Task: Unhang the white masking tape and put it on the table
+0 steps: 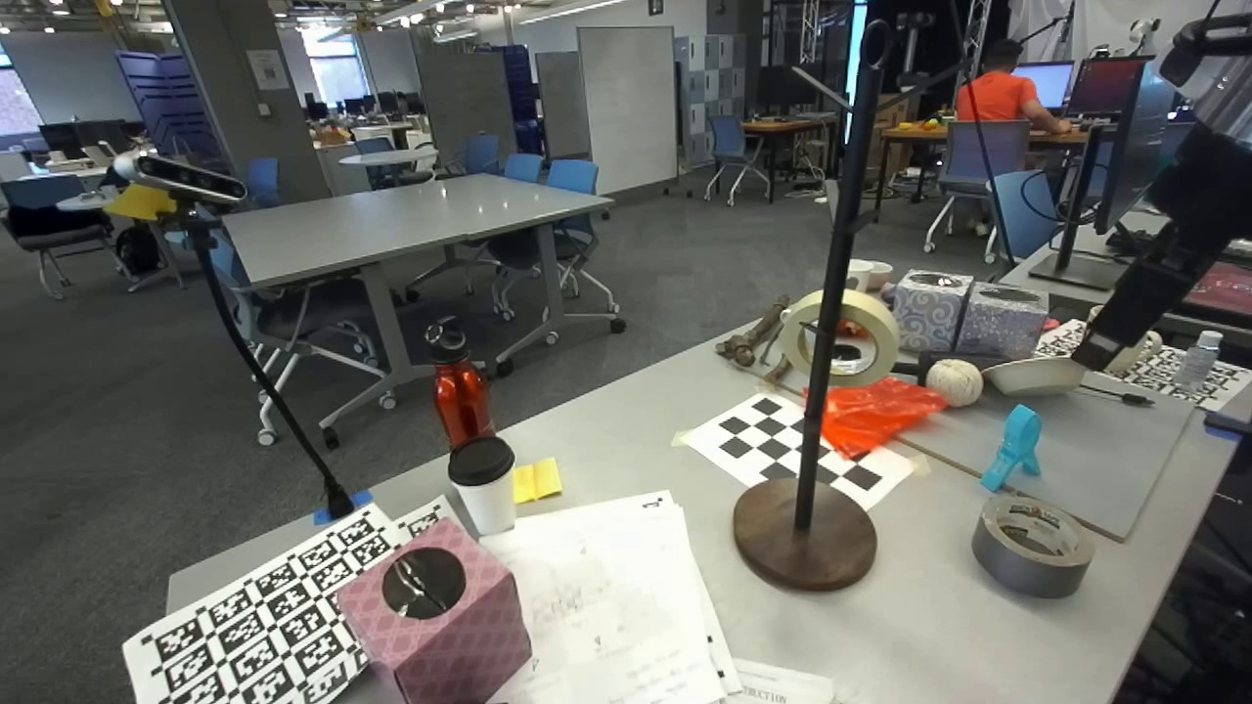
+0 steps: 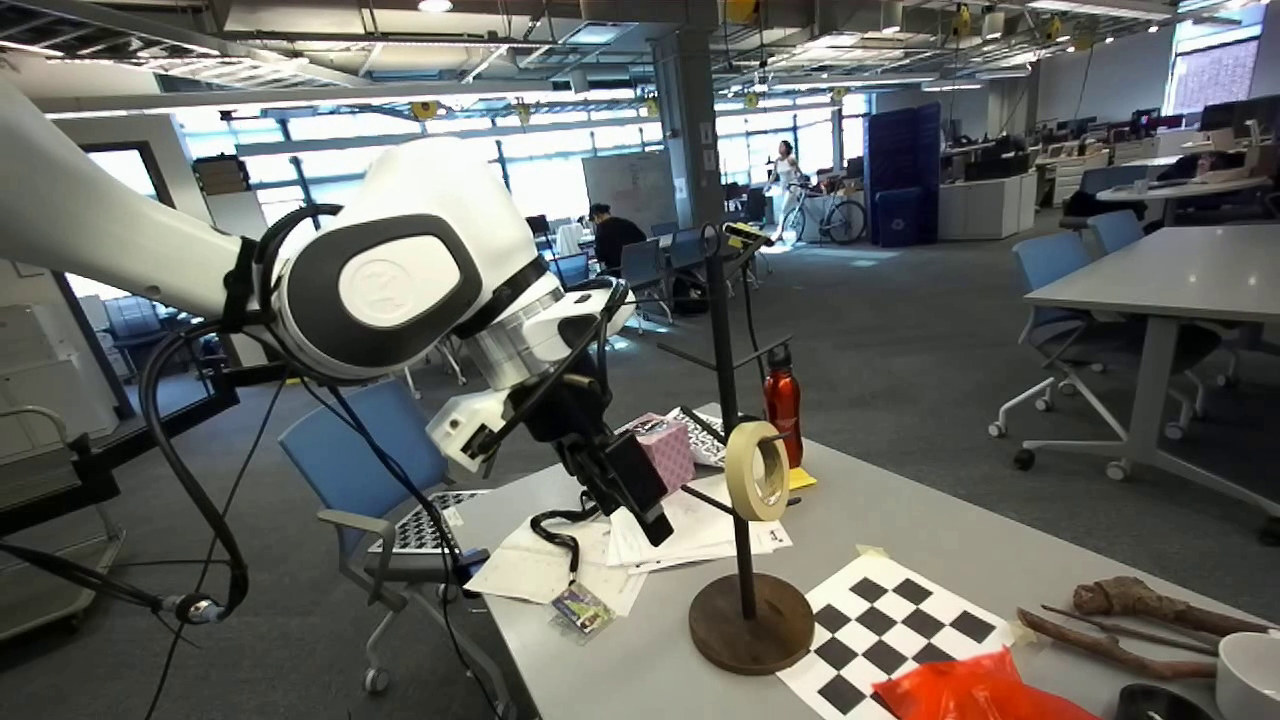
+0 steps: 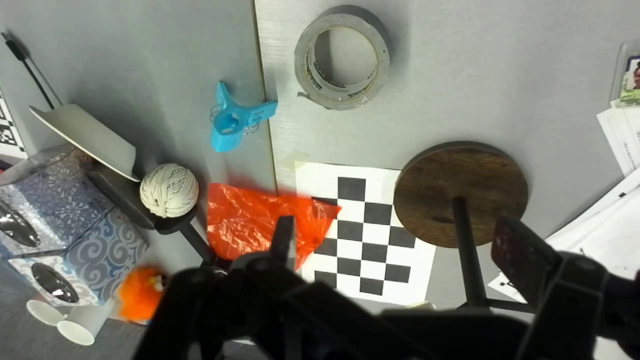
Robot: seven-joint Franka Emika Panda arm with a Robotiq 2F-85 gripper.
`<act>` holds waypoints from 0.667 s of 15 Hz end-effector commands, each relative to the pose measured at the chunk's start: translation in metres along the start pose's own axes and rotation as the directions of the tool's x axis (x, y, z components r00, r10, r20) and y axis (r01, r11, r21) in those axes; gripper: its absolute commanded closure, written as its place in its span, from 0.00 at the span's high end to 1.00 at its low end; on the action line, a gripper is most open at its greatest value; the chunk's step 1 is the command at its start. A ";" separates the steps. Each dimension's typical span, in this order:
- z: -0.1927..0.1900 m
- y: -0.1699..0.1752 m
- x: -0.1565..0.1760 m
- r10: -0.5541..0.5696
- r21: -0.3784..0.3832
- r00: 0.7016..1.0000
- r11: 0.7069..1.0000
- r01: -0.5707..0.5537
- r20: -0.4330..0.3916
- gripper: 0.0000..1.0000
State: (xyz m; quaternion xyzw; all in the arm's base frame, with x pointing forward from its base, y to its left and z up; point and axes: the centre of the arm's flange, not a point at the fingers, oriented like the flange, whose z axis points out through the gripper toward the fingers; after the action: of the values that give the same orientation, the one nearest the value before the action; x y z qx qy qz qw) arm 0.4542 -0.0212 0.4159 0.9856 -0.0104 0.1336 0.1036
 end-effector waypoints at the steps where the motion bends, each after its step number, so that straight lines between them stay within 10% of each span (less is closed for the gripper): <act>1: 0.000 0.000 0.000 0.000 0.000 1.000 1.000 0.000 0.000 1.00; 10: 0.009 -0.009 0.014 -0.075 -0.086 0.992 0.994 0.066 -0.104 1.00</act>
State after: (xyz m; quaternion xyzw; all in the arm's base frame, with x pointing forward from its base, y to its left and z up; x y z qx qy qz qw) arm 0.4583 -0.0202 0.4150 0.9801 0.0111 0.1513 0.1280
